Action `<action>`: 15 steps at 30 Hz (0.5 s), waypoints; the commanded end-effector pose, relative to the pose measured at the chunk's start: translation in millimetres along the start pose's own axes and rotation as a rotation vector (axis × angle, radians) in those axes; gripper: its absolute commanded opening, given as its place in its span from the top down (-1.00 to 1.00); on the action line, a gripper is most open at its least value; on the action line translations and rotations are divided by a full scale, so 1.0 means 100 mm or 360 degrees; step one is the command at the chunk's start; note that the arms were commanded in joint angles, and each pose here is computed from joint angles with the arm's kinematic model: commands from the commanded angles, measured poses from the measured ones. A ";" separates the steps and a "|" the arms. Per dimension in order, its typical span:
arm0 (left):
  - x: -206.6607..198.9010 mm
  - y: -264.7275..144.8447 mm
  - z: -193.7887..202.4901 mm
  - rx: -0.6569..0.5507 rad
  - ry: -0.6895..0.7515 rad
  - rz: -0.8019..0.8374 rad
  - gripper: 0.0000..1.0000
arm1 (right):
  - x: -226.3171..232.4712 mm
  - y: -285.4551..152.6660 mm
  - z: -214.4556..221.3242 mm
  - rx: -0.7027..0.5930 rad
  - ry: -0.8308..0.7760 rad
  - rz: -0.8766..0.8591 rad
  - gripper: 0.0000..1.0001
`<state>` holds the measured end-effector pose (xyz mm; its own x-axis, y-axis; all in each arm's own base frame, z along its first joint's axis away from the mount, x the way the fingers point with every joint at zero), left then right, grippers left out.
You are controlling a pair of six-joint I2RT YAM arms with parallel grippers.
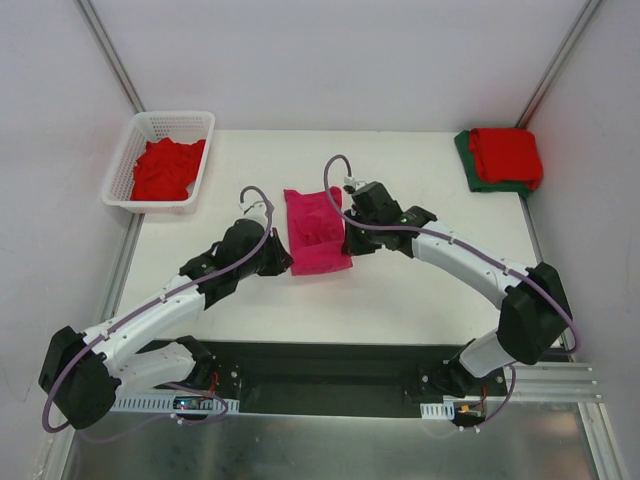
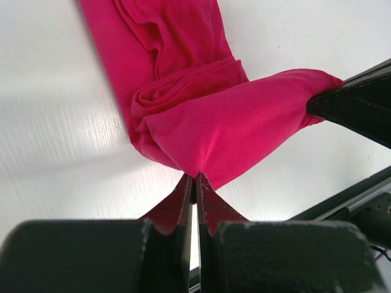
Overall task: Fold and stack the t-shirts
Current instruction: Fold the long partially folded tshirt into a neat square
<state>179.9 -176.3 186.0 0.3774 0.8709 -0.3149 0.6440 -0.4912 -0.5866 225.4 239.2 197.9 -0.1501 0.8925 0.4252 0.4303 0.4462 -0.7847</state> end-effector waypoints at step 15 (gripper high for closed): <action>0.09 0.08 -0.64 -0.0161 0.0117 0.0008 1.00 | 0.18 -0.06 -0.57 -0.0105 -0.0044 -0.0090 0.97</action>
<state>215.4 -169.3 198.5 0.3734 0.8848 -0.2788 0.6691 -0.4650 -0.5797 258.4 249.3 213.1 -0.1731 0.8759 0.4505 0.4353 0.4783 -0.7627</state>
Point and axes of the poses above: each gripper's point midway between its finger pads, its own y axis out along the fingers, its own x axis along the line the jaws close on, z = x × y, the point moved 8 cm from there along -y, back along the fingers, and after that the axes turned 14 degrees about y, right-handed, at the moved point
